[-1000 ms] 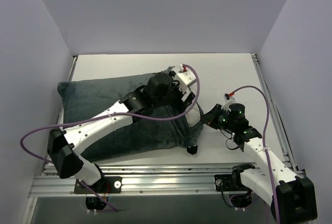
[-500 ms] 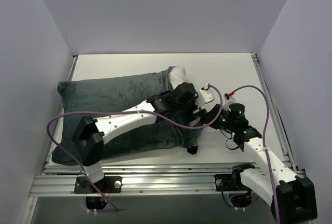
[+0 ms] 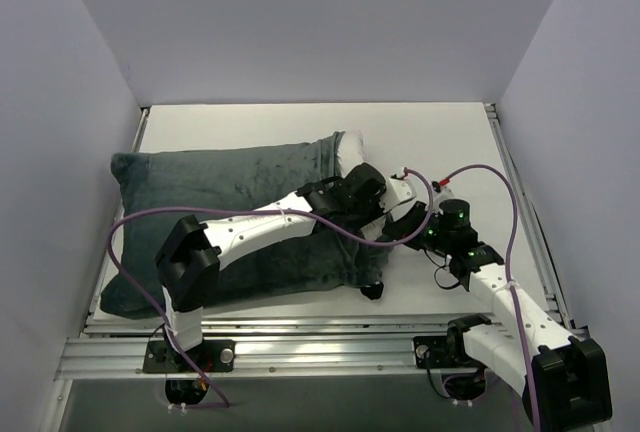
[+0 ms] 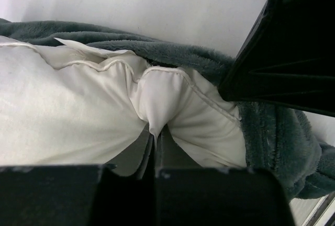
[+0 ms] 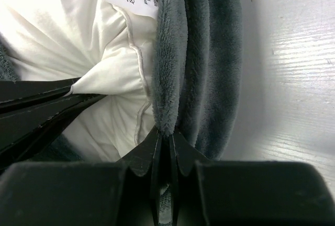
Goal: Remove the pillowcase from the pillow
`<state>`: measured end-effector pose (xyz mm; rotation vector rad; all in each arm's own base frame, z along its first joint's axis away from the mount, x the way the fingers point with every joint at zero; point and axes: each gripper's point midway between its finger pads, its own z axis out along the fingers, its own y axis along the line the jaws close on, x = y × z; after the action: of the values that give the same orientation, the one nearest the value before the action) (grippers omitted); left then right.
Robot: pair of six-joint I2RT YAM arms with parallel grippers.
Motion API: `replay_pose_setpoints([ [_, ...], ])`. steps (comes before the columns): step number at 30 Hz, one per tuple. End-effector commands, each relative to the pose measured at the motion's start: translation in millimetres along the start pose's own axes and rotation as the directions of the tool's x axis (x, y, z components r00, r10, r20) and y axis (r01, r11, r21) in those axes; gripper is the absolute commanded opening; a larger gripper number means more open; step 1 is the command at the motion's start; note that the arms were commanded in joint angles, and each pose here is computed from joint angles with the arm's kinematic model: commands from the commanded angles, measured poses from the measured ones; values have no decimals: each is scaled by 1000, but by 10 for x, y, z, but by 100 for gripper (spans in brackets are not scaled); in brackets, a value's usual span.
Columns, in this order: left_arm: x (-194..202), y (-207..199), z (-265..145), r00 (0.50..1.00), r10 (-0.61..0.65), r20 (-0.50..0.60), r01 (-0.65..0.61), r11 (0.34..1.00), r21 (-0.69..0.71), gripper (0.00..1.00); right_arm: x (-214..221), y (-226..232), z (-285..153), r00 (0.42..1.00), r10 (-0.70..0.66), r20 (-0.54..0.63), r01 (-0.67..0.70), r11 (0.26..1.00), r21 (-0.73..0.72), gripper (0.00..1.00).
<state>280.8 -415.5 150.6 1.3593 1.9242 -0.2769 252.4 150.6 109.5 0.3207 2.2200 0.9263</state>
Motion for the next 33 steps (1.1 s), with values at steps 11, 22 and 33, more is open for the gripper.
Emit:
replay_pose_setpoints([
  [11,-882,985,-1446,743,-401,536,490,871,-28,2,25,-171,-86,999,-20,36,17,997,72,0],
  [22,-1430,1460,-2115,397,-452,799,677,732,78,2,238,22,-3,997,-56,-51,55,998,-23,0],
  [33,-1419,2224,-2669,321,-343,883,803,593,-61,2,405,-113,-1,998,-35,-60,39,997,62,0],
])
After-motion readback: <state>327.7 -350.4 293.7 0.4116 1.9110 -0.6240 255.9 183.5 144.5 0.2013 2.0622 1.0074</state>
